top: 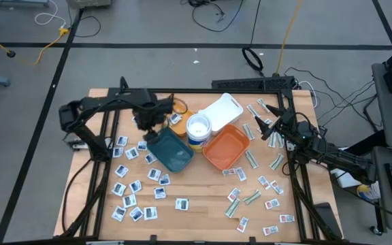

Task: Pick & Place First Aid Supplies
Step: Put the black pad into the yellow bin

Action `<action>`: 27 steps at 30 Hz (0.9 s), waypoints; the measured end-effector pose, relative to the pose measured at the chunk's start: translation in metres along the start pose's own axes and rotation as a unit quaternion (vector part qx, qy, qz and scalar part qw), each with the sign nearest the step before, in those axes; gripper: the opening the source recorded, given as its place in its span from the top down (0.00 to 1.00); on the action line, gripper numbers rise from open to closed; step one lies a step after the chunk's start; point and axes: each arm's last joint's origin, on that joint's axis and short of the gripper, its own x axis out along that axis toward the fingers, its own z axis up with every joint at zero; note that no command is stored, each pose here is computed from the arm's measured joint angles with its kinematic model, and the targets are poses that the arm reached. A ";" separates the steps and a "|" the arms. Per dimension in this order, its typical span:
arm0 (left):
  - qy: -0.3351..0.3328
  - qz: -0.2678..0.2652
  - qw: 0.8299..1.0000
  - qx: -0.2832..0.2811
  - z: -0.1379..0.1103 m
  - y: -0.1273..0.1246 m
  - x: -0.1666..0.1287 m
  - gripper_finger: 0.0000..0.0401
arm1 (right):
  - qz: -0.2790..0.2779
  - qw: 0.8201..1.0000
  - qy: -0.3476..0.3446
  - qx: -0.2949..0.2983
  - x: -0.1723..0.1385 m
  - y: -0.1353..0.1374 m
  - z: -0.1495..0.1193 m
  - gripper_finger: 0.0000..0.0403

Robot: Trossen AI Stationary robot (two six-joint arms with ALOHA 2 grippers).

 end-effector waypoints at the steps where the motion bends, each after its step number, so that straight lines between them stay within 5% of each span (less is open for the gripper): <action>1: 0.007 -0.003 1.000 -0.003 -0.006 -0.002 0.004 0.31 | 0.000 1.000 0.000 0.000 0.000 0.000 0.000 0.06; 14: 0.065 -0.010 0.997 -0.033 -0.061 -0.006 0.046 0.31 | 0.000 1.000 0.000 0.000 0.000 0.000 0.000 0.06; 27: 0.026 -0.034 0.994 -0.098 -0.057 -0.008 0.089 0.31 | 0.000 1.000 0.000 0.000 0.000 0.000 0.000 0.06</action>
